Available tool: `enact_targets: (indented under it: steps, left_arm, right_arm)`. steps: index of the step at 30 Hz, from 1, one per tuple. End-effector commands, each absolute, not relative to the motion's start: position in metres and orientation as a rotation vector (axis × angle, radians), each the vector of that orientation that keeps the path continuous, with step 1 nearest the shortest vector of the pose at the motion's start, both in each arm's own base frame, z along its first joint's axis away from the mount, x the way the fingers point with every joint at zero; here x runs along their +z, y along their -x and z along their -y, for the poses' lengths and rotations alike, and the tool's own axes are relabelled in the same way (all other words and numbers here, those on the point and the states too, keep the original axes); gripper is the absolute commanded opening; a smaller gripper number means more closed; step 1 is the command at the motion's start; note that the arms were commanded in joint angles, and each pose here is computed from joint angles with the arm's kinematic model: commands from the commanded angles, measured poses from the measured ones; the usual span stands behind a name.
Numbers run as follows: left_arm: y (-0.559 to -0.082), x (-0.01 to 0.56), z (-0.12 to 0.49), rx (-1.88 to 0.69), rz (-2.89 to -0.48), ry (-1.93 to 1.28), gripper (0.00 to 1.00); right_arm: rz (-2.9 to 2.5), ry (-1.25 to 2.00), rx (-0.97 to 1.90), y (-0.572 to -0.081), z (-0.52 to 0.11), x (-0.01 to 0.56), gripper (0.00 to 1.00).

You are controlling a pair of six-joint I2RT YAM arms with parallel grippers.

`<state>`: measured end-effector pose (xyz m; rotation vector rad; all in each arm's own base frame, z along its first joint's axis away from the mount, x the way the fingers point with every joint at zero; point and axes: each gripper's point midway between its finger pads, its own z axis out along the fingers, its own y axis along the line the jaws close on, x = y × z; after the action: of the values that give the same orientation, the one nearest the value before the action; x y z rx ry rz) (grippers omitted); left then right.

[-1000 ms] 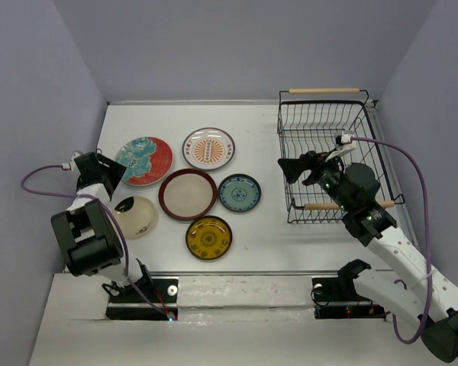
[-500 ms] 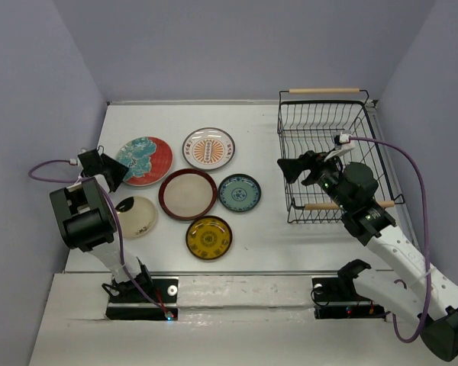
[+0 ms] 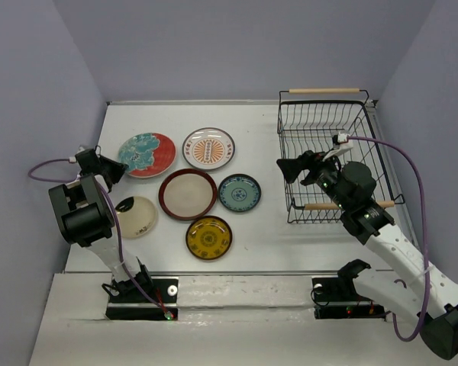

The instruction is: Load the plates into the dish rack

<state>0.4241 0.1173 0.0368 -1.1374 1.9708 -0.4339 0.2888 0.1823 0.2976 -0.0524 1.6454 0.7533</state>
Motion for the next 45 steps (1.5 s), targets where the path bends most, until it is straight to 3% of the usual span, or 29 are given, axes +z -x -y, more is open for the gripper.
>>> enact_targets:
  steps: [1, 23, 35, 45]
  left_arm:
    - [-0.425, 0.041, -0.122, -0.464, -1.937, 1.144, 0.06]
    - [-0.411, 0.264, -0.086, -0.915, -1.271, 0.828, 0.06]
    - [-0.368, 0.318, 0.045, -1.190, -1.302, 0.529, 0.06]
    - [-0.317, 0.340, 0.110, -1.384, -1.330, 0.344, 0.06]
  right_arm:
    - [-1.593, 0.068, 0.791, -0.289, -0.189, 0.309, 0.91]
    - [-1.690, 0.328, 1.095, -0.283, -0.263, 0.335, 0.97]
    - [-1.769, 0.263, 1.164, -0.317, -0.303, 0.340, 1.00]
    - [-1.836, 0.231, 1.134, -0.353, -0.321, 0.318, 1.00]
